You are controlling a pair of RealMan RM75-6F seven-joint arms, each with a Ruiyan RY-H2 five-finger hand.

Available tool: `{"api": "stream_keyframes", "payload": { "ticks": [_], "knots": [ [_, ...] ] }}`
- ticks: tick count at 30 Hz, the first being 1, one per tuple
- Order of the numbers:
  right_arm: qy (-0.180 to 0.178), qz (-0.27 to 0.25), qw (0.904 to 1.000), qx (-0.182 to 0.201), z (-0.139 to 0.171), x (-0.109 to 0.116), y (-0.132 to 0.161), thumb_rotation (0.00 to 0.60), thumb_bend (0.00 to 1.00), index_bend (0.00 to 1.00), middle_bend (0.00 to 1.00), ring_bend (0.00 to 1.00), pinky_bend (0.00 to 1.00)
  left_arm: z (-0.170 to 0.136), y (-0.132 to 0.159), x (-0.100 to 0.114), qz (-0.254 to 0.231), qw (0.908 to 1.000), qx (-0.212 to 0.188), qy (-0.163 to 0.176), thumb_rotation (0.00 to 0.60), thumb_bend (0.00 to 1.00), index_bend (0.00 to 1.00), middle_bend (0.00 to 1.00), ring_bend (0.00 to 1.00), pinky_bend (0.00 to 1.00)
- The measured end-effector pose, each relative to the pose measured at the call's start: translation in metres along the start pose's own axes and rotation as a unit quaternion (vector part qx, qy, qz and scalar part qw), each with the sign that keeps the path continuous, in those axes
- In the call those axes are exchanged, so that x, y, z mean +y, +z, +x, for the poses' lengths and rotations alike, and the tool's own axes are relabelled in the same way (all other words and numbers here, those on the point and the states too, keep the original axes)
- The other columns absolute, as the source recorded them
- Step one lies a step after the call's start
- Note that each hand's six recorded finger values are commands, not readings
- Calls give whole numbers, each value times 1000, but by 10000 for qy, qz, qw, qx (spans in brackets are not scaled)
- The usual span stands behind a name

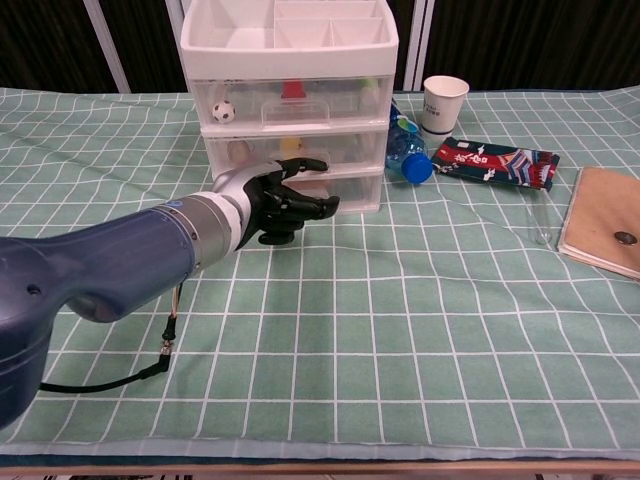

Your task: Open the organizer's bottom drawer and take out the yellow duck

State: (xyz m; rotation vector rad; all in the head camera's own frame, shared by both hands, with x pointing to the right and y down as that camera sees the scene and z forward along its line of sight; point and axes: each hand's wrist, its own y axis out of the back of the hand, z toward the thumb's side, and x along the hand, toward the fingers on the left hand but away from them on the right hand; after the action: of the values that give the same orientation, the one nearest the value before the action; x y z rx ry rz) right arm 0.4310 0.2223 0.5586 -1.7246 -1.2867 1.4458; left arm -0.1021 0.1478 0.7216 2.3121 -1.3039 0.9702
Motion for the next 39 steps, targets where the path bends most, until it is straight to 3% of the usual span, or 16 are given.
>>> {"api": "stream_keyframes", "payload": {
  "ticks": [17, 25, 31, 39],
  "knots": [
    [-4, -1, 10000, 2, 0, 0, 0, 600, 26, 0, 0, 0, 221, -12, -4, -2, 129, 9998, 13, -155, 600, 462, 235, 998, 1000, 1000],
    [-21, -19, 10000, -8, 0, 1, 0, 600, 26, 0, 0, 0, 221, -26, -11, -2, 254, 9993, 49, -263, 600, 462, 223, 975, 996, 1000],
    [-16, -1, 10000, 12, 0, 1, 1, 600, 26, 0, 0, 0, 221, -40, -15, 2, 571, 9978, 6, -327, 600, 463, 202, 965, 986, 1000],
    [-18, 7, 10000, 15, 1, 1, 1, 600, 26, 0, 0, 0, 221, -54, -5, 12, 1548, 9867, -430, -259, 600, 462, 201, 973, 987, 1000]
  ]
}}
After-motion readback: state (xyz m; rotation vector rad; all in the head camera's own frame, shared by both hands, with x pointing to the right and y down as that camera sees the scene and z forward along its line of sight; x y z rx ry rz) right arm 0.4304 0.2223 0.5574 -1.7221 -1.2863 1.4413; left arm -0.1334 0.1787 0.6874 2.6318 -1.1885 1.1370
